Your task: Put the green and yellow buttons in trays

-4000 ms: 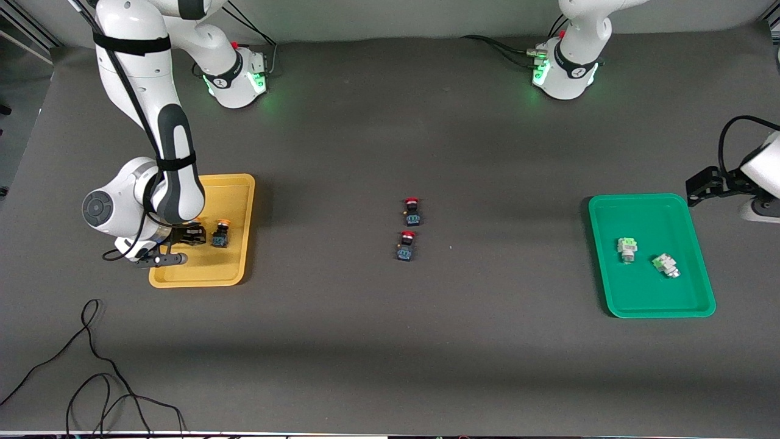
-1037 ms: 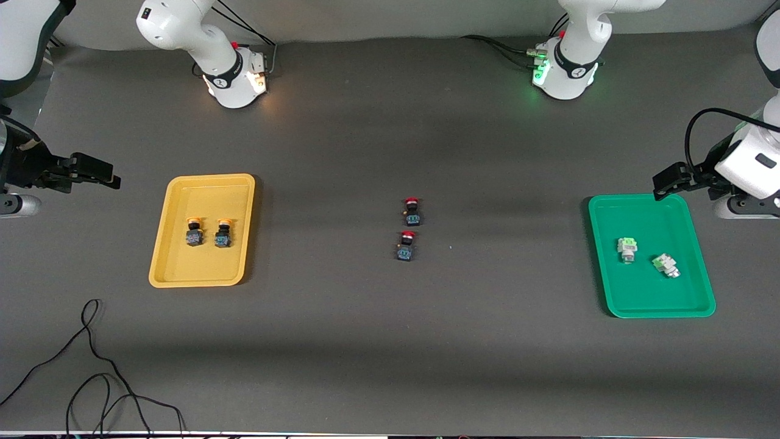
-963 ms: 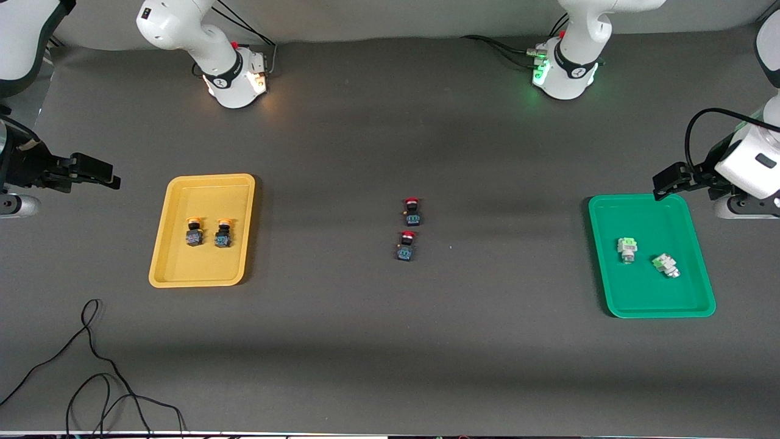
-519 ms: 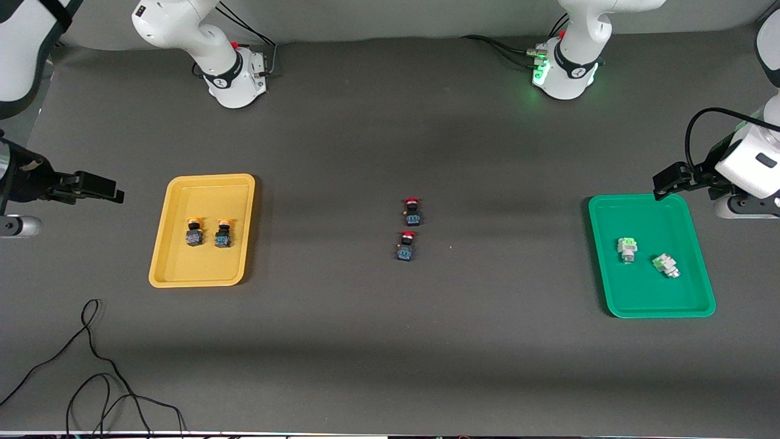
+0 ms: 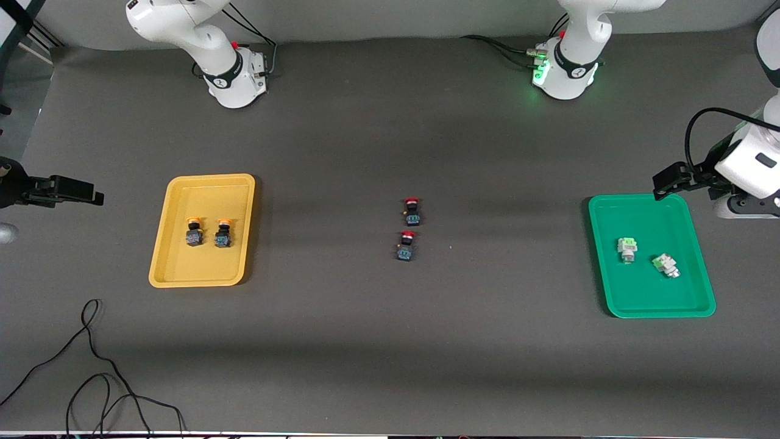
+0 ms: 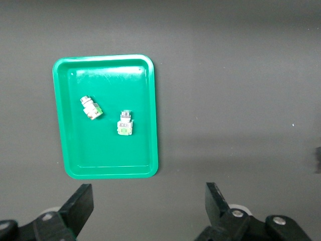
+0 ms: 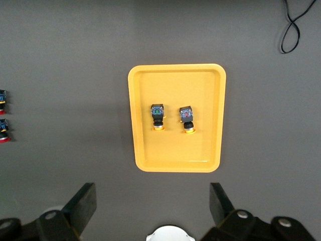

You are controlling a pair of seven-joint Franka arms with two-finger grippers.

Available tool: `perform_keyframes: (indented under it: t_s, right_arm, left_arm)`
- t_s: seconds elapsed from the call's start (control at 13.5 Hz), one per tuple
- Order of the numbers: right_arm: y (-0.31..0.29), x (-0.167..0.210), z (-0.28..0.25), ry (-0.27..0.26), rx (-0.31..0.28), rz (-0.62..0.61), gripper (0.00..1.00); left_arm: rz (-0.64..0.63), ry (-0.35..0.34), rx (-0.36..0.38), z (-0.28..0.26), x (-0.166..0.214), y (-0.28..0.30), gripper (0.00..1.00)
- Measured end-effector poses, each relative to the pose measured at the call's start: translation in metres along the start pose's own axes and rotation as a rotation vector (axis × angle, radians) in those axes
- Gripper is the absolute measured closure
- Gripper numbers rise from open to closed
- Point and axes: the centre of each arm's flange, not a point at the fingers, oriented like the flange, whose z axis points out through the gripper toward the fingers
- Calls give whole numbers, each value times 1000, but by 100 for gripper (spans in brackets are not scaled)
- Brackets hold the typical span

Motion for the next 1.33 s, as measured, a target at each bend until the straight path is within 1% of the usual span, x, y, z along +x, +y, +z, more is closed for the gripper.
perform_keyframes:
  t_s: [0.22,0.44,0.59,0.81,1.11,1.33]
  right_arm:
    - [-5,-6,-7,0,-12,-22,0]
    - [-2,-9,-8,-3,-9,-27,0]
    - [0,-15,-8,5,-17,-41,0]
    - [-3,-35,-3,52,-14,-55,0]
    - [2,-72,20,124,-19,-60,0]
    - [-4,-79,21,166,-41,-76,0]
  left_arm:
    - [0,0,0,0,0,0,0]
    - [0,0,0,0,0,0,0]
    - [0,0,0,0,0,0,0]
    - [0,0,0,0,0,0,0]
    - [0,0,0,0,0,0,0]
    - [0,0,0,0,0,0,0]
